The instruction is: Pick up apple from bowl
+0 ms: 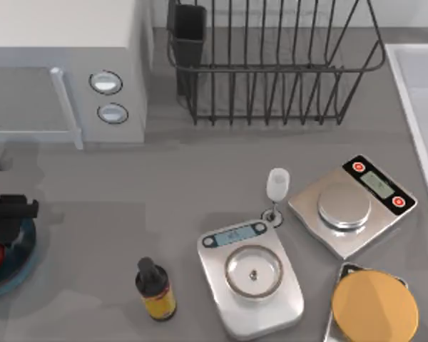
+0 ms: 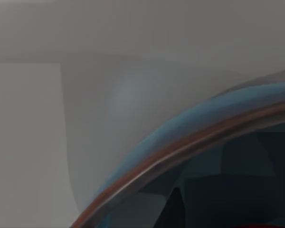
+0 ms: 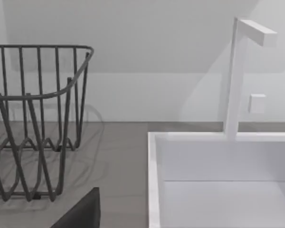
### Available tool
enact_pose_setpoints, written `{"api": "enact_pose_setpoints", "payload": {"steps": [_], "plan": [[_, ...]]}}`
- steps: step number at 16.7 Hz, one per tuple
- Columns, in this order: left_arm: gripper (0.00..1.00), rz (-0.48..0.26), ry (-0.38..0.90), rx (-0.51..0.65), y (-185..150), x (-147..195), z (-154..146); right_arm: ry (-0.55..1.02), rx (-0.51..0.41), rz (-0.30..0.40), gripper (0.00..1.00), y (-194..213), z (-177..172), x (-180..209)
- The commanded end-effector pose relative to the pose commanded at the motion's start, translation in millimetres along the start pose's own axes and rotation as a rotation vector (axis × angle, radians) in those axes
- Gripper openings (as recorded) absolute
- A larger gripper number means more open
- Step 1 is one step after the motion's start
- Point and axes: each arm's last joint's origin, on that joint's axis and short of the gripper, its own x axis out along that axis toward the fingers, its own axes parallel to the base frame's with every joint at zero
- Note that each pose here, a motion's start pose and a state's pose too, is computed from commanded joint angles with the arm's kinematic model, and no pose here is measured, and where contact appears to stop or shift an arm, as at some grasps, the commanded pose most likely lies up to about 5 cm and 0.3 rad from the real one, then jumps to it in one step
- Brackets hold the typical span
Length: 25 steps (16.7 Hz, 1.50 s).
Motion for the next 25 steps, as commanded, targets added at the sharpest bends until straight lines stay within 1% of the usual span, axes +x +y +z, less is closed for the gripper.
{"api": "enact_pose_setpoints", "payload": {"steps": [3,6,9,12,15,18,21,25], "plan": [[0.00,0.000,0.005,-0.008,4,-13,5,0.000,0.000,0.000,1.00,0,0,0],[0.00,0.000,0.012,-0.019,10,-46,14,0.000,0.000,0.000,1.00,0,0,0],[0.00,0.001,0.012,-0.025,14,-92,23,0.000,0.000,0.000,1.00,0,0,0],[0.00,0.001,0.008,-0.028,16,-146,26,0.000,0.000,0.000,1.00,0,0,0],[0.00,0.002,0.004,-0.027,15,-195,21,0.000,0.000,0.000,1.00,0,0,0],[0.00,0.001,-0.001,-0.014,10,-232,13,0.000,0.000,0.000,1.00,0,0,0],[0.00,0.000,0.000,-0.001,5,-249,8,0.000,0.000,0.000,1.00,0,0,0],[0.00,0.000,0.000,0.000,5,-250,7,0.000,0.000,0.000,1.00,0,0,0]]}}
